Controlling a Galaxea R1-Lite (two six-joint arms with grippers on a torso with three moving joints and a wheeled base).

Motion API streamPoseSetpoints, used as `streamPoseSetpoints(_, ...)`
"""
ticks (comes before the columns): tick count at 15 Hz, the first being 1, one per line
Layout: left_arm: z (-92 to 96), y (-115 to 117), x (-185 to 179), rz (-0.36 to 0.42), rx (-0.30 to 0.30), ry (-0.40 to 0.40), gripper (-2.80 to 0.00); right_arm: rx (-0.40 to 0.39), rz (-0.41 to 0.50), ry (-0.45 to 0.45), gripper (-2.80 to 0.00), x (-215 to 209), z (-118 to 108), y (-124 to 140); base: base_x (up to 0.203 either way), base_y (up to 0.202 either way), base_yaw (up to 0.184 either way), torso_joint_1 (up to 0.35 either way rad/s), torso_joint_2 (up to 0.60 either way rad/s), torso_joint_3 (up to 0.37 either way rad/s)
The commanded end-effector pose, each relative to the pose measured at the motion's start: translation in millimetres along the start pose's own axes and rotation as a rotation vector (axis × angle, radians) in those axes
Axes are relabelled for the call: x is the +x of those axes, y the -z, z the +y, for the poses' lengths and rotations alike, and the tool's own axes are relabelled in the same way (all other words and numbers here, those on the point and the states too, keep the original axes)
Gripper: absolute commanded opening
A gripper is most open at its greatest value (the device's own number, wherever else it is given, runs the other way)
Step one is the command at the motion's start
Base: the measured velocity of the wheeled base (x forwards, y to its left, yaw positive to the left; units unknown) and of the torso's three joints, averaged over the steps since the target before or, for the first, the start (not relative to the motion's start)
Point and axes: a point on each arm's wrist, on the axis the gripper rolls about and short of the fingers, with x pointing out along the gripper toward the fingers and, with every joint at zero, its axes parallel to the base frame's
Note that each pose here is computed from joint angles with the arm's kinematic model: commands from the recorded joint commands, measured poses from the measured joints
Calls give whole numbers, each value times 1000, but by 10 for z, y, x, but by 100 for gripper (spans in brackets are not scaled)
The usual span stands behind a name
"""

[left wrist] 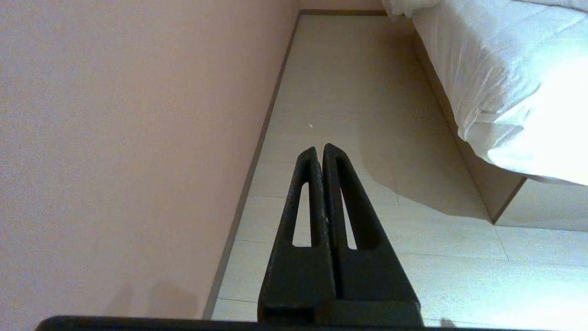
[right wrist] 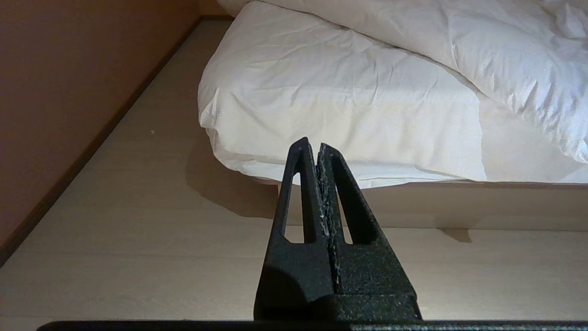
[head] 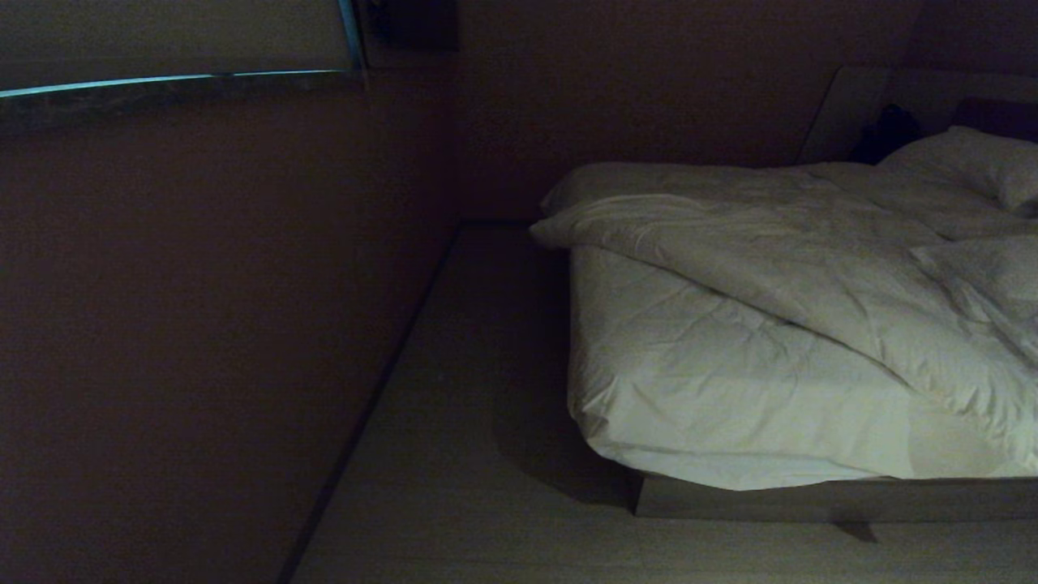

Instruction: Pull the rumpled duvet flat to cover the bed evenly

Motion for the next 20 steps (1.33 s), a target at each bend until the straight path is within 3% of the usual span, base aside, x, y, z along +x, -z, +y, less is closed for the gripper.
streamPoseSetpoints(1, 0, 0, 1, 1, -2, -1, -280, 0, -1, 0, -280, 0, 0, 0, 0, 0, 0, 0, 0, 0)
streamPoseSetpoints(20, 0, -4, 0, -1, -2, -1, -280, 0, -1, 0, -280, 0, 0, 0, 0, 0, 0, 0, 0, 0)
